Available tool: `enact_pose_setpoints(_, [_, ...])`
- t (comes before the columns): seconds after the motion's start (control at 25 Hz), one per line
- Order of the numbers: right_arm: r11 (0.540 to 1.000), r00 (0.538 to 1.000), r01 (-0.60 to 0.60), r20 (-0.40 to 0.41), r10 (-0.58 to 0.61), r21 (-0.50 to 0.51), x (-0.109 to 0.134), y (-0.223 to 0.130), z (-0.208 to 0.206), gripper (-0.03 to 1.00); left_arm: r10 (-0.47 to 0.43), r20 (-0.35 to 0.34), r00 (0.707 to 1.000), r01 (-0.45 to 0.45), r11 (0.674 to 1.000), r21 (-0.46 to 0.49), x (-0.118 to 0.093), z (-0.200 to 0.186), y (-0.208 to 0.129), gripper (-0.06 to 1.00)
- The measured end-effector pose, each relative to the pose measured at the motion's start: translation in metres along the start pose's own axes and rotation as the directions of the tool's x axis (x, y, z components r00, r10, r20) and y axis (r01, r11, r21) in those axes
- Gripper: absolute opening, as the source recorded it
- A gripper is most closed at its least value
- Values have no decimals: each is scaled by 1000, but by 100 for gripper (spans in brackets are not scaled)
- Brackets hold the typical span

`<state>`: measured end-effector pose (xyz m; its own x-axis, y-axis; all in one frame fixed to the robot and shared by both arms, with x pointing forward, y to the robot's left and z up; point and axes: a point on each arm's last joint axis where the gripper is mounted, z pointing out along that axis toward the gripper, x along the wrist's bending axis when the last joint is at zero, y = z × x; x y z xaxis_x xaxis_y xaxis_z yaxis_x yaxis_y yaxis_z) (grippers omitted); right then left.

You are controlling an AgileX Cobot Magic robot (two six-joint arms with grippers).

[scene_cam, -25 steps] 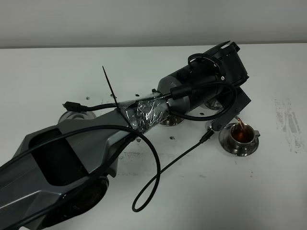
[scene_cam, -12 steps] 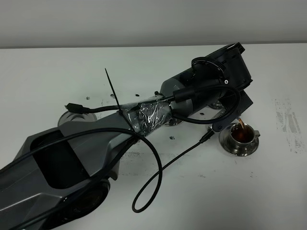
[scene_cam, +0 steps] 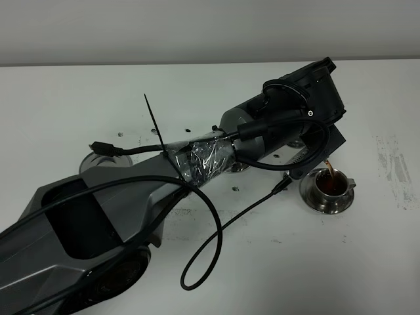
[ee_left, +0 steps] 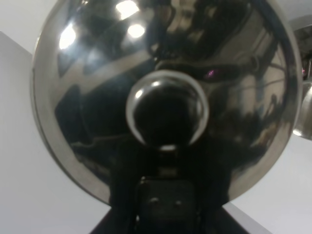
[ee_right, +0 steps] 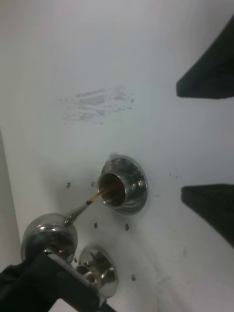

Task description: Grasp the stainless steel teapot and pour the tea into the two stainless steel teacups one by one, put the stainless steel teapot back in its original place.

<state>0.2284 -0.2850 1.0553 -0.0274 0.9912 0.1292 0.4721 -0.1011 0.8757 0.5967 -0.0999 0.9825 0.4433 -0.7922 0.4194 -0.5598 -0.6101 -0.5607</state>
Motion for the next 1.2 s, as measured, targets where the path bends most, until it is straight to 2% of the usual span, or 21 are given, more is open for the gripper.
enact_pose_setpoints(0.28, [1000,1000,0,0,0,0,0,0,0,40,-2,-7,1000,2,1000,-2,1,0,0,19])
enact_pose_setpoints(0.44, [1000,1000,0,0,0,0,0,0,0,40,-51,2,999,52,998,-35,0,0,3,19])
enact_pose_setpoints(1.2, [1000,1000,0,0,0,0,0,0,0,40,-198,108,974,210,970,-122,-9,7,1,19])
